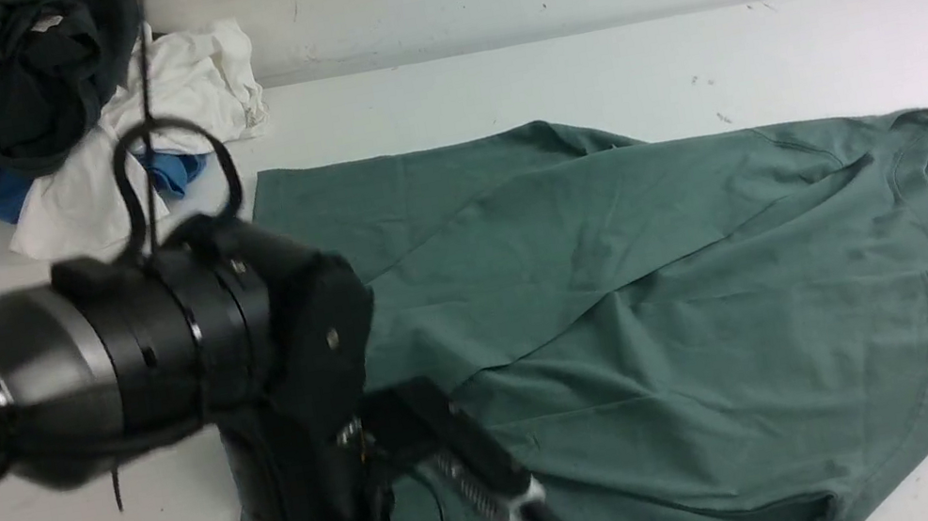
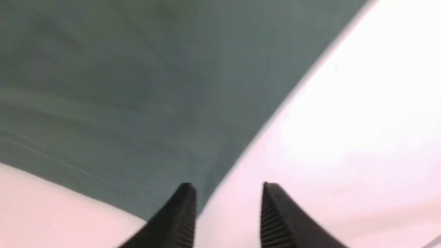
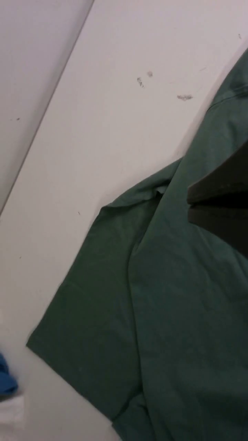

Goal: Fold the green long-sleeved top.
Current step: Use both arms simultaneously to clamp the lower edge of the clothing fabric

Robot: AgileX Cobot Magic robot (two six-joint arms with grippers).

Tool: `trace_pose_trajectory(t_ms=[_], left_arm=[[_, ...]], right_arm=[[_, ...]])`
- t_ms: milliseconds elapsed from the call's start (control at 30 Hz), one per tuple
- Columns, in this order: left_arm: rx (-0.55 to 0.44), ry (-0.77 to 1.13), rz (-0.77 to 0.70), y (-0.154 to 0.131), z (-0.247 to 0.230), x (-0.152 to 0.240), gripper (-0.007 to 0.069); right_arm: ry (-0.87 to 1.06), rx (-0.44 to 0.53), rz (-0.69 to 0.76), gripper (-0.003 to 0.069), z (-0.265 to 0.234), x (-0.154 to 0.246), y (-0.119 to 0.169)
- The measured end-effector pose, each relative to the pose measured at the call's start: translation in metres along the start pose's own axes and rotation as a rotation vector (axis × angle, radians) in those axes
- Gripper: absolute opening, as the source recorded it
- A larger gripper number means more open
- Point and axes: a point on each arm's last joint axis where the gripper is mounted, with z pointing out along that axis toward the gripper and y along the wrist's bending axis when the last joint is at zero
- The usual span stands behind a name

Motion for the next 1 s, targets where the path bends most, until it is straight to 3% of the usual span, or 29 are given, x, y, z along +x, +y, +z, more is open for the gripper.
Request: trace_pose_trajectory(t_ms=[133,267,367,567,633,833,1000], left_arm=[[-0.069,0.046,0.082,-0.005,0.025,0.012,0.0422],[-0.176,0.023,0.210,0.002,0.041,0.017,0.0464],[-0.235,0.020,0.269,0.006,0.045,0.019,0.0416],[-0.355,0.022,0.241,0.016,0.049,0.019,0.0070],[-0.374,0.017,0.200,0.018,0.048,0.020,0.0029],[-0.476,-0.071,0.033,0.040,0.020,0.036,0.0023],[-0.514,-0.180,-0.164,0.077,-0.004,0.065,0.0025]], right_arm=[[0.029,-0.028,-0.011,-0.0007,0.000,0.009,0.005],[0.071,-0.083,-0.016,-0.0007,0.007,0.023,0.010],[0.085,-0.112,-0.015,-0.0007,0.007,0.030,0.015],[0.068,-0.106,-0.075,-0.0007,-0.031,0.038,0.034],[0.065,-0.078,-0.113,-0.0007,-0.052,0.042,0.042],[-0.019,0.053,-0.246,-0.0007,-0.105,0.071,0.068],[0.084,0.031,-0.318,-0.0007,-0.077,0.135,0.076]])
